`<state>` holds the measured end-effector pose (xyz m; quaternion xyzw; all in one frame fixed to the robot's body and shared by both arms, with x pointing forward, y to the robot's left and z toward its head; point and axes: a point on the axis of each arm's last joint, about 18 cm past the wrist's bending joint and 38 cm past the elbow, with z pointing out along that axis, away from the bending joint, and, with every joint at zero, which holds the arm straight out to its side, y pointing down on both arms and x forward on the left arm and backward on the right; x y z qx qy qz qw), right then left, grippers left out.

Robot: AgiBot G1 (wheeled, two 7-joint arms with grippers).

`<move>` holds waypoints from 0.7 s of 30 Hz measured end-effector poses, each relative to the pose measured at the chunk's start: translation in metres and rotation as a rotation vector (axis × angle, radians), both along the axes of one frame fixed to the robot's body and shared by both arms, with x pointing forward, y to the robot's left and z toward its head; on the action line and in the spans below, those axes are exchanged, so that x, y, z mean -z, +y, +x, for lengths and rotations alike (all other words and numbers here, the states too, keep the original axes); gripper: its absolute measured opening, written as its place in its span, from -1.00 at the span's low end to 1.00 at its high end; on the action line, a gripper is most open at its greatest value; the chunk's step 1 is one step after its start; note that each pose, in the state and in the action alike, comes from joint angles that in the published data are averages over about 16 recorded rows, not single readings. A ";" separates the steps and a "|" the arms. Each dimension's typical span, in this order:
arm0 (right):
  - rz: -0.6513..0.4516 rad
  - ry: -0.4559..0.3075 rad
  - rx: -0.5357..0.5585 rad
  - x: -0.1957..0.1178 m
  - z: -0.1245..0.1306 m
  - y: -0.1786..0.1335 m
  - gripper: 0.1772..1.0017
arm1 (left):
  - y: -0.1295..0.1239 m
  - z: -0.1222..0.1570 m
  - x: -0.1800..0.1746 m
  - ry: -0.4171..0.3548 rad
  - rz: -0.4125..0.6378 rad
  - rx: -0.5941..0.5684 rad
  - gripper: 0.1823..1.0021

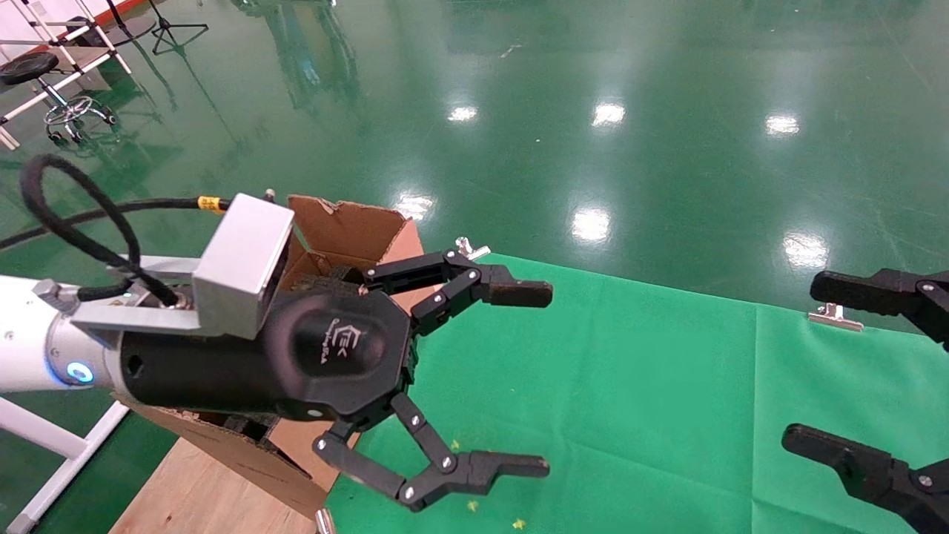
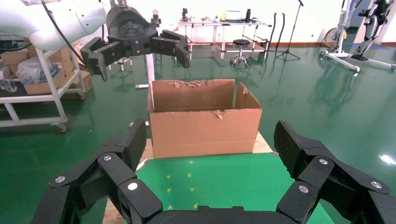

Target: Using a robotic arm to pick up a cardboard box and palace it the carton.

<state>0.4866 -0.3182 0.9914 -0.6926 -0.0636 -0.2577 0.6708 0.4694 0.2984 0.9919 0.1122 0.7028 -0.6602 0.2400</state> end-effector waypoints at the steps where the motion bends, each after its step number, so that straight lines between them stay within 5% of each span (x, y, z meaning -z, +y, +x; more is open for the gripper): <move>1: 0.000 0.000 0.000 0.000 0.000 0.000 1.00 | 0.000 -0.001 0.000 -0.001 0.000 0.003 1.00; 21: 0.000 0.000 0.000 0.000 0.000 0.000 1.00 | 0.002 0.005 0.000 0.009 -0.002 -0.018 1.00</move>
